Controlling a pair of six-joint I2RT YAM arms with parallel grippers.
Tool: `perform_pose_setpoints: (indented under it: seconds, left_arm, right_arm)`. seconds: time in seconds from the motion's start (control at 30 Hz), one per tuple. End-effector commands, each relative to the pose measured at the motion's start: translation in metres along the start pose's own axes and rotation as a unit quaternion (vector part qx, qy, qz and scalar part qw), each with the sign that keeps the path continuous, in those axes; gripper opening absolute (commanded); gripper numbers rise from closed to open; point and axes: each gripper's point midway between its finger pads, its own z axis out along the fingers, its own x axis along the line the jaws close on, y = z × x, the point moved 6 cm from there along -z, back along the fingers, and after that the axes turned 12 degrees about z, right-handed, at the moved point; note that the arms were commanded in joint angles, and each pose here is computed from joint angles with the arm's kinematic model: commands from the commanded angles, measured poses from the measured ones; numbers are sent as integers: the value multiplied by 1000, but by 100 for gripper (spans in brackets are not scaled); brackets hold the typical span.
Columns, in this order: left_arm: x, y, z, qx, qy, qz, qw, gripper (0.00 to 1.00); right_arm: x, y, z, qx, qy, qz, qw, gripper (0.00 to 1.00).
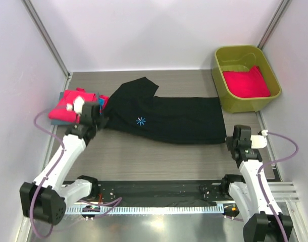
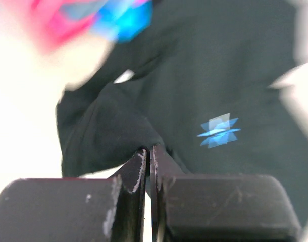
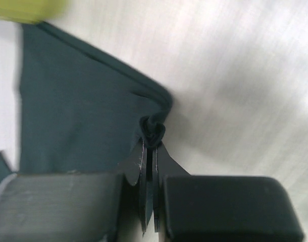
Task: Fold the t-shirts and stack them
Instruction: Fold the tshirt
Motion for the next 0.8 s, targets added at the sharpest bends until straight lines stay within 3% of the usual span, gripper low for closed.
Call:
perform_pose_setpoints:
  seconds: [0.0,0.1,0.23,0.33,0.53,0.77]
  left_arm:
    - [-41,83,-42,-102,-47,-15,994,0]
    - [-29,81,-46,-121,-31,-8,992,0]
    - [20,4,-10,-51,22,22,998,0]
    - [43,-23,-3,-51,31,20,998,0]
    - [65,-35,-15,-63,48,15,997,0]
    - [75,-60,-9,-22,55,-8,998,1]
  right_arm:
    - [33,18,-8,-39,33,-2,999,1]
    - [21,16,-5,-41,32,9,999,1]
    - [-1,10,2,-43,25,14,999,1]
    - [-4,8,1,-37,29,13,999,1]
    - [-8,6,-1,-29,20,0,999,1]
    - [-17,5,-7,-23,18,9,1000,1]
